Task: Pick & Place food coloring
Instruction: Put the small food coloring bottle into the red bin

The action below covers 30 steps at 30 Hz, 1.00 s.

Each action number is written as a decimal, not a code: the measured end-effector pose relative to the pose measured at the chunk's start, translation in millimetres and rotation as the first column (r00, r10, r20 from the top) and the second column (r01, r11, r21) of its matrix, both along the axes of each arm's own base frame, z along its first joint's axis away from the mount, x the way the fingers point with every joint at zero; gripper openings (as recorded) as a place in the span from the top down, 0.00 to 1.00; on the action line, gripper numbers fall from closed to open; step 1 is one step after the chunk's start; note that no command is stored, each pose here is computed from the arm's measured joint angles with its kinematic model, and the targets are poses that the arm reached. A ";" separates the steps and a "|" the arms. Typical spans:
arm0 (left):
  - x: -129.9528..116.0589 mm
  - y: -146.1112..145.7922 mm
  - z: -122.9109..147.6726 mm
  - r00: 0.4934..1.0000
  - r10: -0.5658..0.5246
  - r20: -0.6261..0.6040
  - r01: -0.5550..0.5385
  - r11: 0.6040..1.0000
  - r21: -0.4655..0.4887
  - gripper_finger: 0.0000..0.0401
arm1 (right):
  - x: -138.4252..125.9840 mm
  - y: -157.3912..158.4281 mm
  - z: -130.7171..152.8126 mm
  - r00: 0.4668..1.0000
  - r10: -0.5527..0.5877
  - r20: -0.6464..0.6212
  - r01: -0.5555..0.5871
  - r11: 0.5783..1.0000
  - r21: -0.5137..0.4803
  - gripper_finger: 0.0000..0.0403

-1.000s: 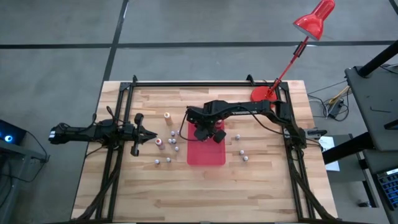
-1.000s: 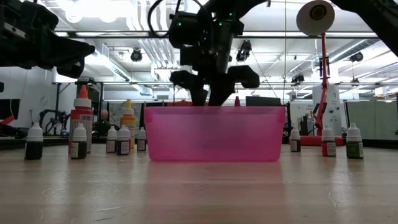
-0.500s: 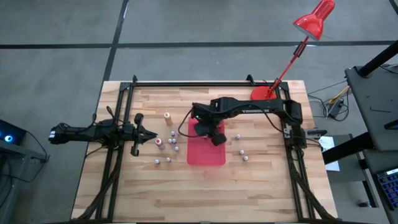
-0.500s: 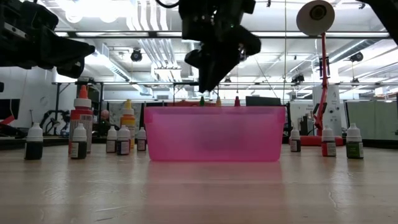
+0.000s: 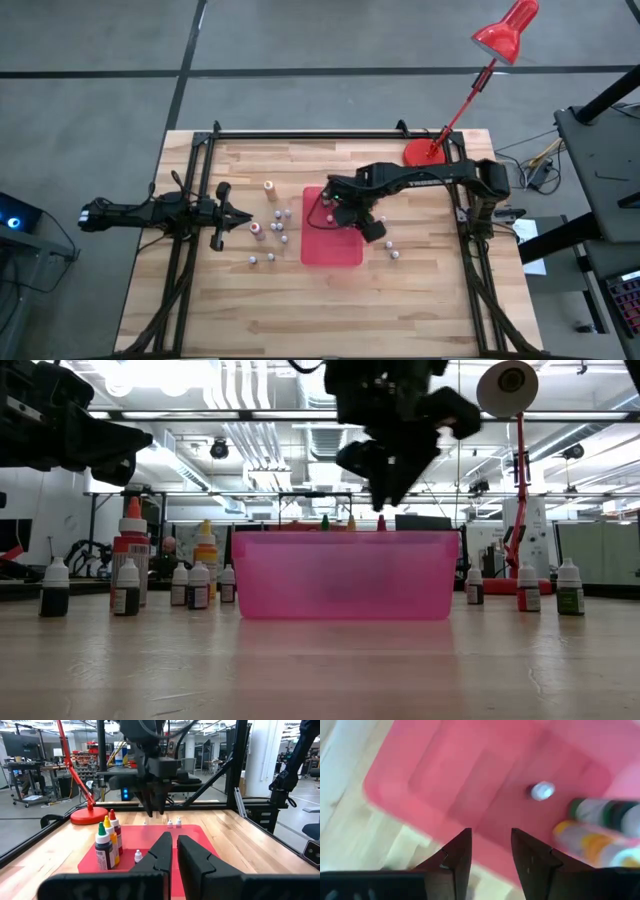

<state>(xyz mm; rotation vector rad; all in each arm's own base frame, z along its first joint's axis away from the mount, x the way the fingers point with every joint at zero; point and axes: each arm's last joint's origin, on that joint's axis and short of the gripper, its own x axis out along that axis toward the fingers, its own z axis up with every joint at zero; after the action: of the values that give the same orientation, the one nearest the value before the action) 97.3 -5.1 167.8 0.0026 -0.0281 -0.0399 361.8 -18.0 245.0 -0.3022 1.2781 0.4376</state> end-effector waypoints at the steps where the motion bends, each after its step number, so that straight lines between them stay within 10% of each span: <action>1: 0.0 0.0 0.0 1.000 0.000 0.000 0.000 1.000 0.000 0.99 | -4.5 0.8 -1.3 1.000 -0.007 -0.010 0.007 1.000 0.002 0.69; 30: 0.0 0.0 -0.1 1.000 0.000 -0.001 0.000 1.000 0.000 0.99 | -111.3 2.7 12.5 0.998 -0.070 0.000 0.070 0.998 0.009 0.98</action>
<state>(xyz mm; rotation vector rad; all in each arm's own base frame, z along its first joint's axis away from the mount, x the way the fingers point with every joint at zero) 97.3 -5.1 167.7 0.0024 -0.0275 -0.0403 250.5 -15.4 257.5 -0.2497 1.2819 0.3831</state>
